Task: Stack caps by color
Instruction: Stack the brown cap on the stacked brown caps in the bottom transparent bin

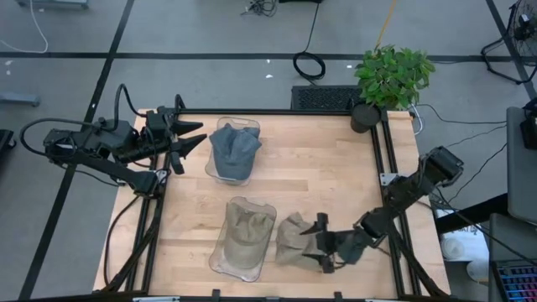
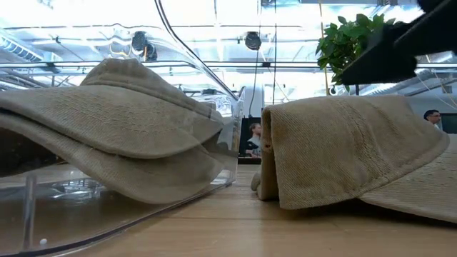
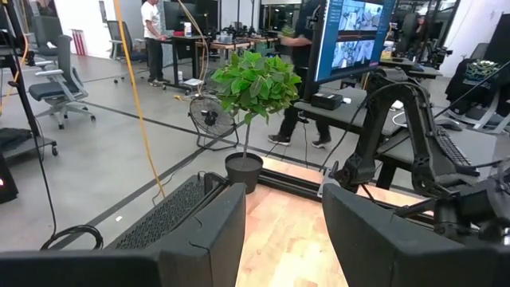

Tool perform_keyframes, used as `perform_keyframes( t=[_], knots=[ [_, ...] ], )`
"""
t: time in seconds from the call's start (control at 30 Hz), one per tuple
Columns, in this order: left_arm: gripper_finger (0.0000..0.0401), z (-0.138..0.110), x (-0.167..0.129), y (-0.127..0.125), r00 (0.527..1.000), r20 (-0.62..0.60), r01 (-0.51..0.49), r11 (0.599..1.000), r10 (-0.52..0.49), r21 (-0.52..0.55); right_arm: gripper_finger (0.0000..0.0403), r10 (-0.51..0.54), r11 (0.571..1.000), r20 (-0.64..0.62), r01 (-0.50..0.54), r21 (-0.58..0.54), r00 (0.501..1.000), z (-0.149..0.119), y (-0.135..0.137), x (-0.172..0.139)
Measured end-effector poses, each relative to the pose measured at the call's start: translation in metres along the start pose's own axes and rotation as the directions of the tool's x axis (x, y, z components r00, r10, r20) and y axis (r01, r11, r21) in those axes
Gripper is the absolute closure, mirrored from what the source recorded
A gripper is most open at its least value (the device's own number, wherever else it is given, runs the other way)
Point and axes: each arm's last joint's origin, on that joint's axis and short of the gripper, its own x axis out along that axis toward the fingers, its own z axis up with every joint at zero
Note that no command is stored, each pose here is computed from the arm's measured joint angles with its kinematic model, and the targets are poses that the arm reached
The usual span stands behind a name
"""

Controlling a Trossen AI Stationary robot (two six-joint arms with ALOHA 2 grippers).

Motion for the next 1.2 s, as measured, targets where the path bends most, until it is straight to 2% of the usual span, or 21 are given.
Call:
perform_keyframes(
  t=[0.1,0.27,0.4,0.6,0.9,1.03,1.2],
  knots=[
    [0.0226,0.0,0.0,0.0,1.0,0.0,0.0,1.0,0.0,0.0,0.0108,-0.008,1.0,-0.131,0.006,-0.016,0.991,0.016,-0.002,0.005],
    [0.0226,0.0,0.0,0.0,1.0,0.0,-0.001,1.0,0.001,0.0,0.013,0.003,0.993,-0.361,0.039,0.111,0.933,0.053,-0.015,0.008],
    [0.0226,0.0,0.0,0.0,1.0,0.0,-0.001,1.0,0.001,0.0,0.0142,0.001,0.981,-0.418,0.079,0.175,0.909,0.073,-0.024,0.012],
    [0.0226,0.0,0.0,0.0,1.0,0.0,-0.001,1.0,0.001,0.0,0.0149,-0.004,0.988,-0.457,0.075,0.138,0.89,0.063,-0.026,0.03],
    [0.0226,0.0,0.0,0.0,1.0,0.0,-0.001,1.0,0.001,0.0,0.0149,0.011,0.991,-0.56,0.067,0.118,0.829,0.028,-0.021,0.064],
    [0.0226,0.0,0.0,0.0,1.0,0.0,-0.001,1.0,0.001,0.0,0.0149,0.034,0.988,-0.606,0.063,0.139,0.795,0.019,-0.025,0.073],
    [0.0226,0.0,0.0,0.0,1.0,0.0,-0.001,1.0,0.001,0.0,0.0156,0.033,0.981,-0.62,0.092,0.168,0.784,0.017,-0.029,0.076]
  ],
)
